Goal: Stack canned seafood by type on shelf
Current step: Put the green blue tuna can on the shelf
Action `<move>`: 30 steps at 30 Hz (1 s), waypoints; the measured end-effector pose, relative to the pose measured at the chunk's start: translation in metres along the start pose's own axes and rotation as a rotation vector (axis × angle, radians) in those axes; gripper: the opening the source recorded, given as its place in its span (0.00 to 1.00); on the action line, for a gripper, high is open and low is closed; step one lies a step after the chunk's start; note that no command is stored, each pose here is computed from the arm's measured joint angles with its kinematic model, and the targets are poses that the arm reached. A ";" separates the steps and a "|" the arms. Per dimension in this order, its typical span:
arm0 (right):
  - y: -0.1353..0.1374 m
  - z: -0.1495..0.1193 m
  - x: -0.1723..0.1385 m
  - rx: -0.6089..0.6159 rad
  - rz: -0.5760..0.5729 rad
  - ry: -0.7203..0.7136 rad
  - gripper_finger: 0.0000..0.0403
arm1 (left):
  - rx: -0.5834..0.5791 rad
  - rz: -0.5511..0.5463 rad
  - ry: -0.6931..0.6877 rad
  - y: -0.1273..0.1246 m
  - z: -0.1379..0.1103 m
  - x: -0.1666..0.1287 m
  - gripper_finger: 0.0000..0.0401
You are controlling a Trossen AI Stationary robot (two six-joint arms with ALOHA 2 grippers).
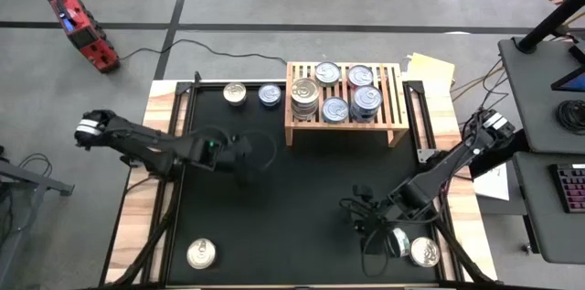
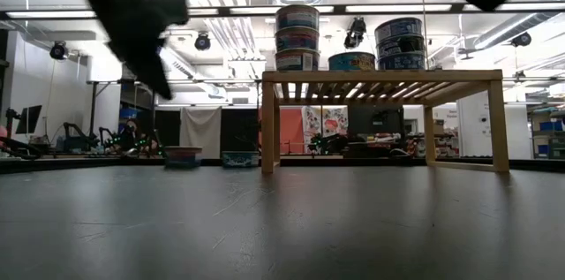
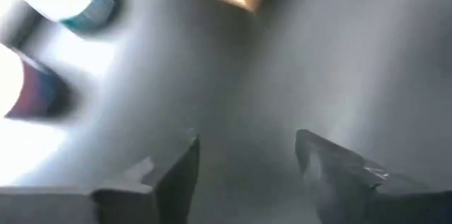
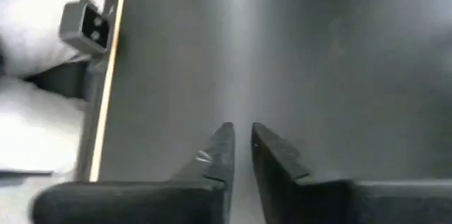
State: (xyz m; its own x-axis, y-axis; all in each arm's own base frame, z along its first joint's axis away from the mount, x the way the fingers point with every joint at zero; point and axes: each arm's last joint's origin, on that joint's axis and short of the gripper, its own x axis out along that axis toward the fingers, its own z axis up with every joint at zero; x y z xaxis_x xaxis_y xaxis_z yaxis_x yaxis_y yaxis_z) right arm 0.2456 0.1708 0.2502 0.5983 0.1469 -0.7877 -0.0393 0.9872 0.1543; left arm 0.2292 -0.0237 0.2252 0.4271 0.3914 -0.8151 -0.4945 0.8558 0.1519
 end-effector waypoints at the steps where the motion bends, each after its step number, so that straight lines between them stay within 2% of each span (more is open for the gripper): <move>1: -0.002 0.001 -0.005 -0.020 -0.019 -0.022 0.05 | 0.028 0.038 -0.023 0.007 0.008 0.001 0.51; 6: -0.015 0.010 -0.037 -0.070 -0.141 -0.150 0.03 | 0.105 0.187 -0.096 0.046 0.043 0.008 0.34; 9: -0.031 0.015 -0.057 -0.075 -0.211 -0.223 0.03 | 0.148 0.203 -0.129 0.070 0.056 0.017 0.22; 11: -0.044 0.017 -0.066 -0.085 -0.247 -0.237 0.03 | 0.197 0.110 -0.161 0.086 0.064 0.024 0.14; 14: -0.064 0.022 -0.077 -0.108 -0.289 -0.249 0.03 | 0.257 -0.147 -0.237 0.107 0.074 0.035 0.03; 16: -0.076 0.026 -0.083 -0.120 -0.323 -0.264 0.03 | 0.248 -0.215 -0.287 0.121 0.080 0.041 0.01; 22: -0.099 0.031 -0.087 -0.116 -0.400 -0.264 0.03 | 0.095 -0.006 -0.250 0.164 0.084 0.077 0.01; 25: -0.103 0.032 -0.086 -0.120 -0.416 -0.259 0.03 | -0.001 0.045 -0.189 0.176 0.084 0.097 0.00; 30: -0.103 0.034 -0.083 -0.113 -0.418 -0.262 0.03 | -0.048 0.059 -0.134 0.187 0.094 0.123 0.00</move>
State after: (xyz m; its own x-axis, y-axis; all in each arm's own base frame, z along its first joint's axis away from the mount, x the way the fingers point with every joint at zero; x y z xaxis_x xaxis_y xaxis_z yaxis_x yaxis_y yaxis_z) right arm 0.2268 0.0551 0.3202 0.7617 -0.2689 -0.5896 0.1694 0.9608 -0.2194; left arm 0.2606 0.2157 0.2062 0.4919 0.4848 -0.7232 -0.5559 0.8141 0.1676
